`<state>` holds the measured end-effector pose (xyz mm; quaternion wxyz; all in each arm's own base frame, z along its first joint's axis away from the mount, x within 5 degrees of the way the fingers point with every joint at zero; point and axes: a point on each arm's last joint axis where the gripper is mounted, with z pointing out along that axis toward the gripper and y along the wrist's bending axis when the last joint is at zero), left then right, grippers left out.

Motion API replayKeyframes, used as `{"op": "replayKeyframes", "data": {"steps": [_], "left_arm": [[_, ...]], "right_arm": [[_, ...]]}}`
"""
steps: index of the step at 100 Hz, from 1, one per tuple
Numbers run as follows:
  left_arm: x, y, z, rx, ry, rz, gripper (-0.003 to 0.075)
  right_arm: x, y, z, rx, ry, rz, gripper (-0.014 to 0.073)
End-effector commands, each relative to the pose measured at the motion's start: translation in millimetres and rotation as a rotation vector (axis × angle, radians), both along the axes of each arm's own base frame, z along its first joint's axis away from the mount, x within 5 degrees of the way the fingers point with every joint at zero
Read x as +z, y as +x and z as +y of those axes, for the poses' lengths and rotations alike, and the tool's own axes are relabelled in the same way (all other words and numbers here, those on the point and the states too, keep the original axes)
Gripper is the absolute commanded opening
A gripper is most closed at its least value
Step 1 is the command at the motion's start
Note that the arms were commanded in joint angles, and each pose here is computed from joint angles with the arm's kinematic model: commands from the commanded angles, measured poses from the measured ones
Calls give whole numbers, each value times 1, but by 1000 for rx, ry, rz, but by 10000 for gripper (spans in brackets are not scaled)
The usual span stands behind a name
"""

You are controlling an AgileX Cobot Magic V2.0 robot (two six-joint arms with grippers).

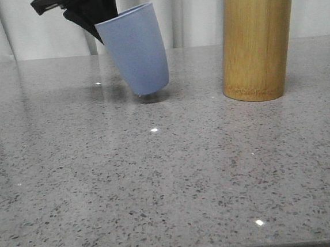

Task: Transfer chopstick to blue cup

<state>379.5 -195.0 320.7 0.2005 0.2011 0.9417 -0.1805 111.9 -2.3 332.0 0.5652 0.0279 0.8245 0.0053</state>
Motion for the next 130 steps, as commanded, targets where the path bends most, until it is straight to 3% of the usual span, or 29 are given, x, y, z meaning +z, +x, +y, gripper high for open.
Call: {"op": "replayKeyframes", "data": {"steps": [1,12,32,44,78,103,130], "left_arm": [[36,-10,-2,12,-83,-96,-15],[36,-10,-2,9,-83,-87,57],[36,-12,-3,3,-100,-65,349],[40,-14,-6,-1,-140,-55,419],[79,-29,0,-8,-200,-155,430],[121,-55,30,83,-107,-343,418],[134,-97,66,199,-22,-468,399]], "right_arm": [[18,3,0,0,-5,-107,368],[18,3,0,0,-5,-107,368],[18,3,0,0,-5,-106,368],[18,3,0,0,-5,-103,368],[17,3,0,3,-5,-96,368],[24,10,10,83,-2,-88,368],[48,38,22,145,36,-65,372]]}}
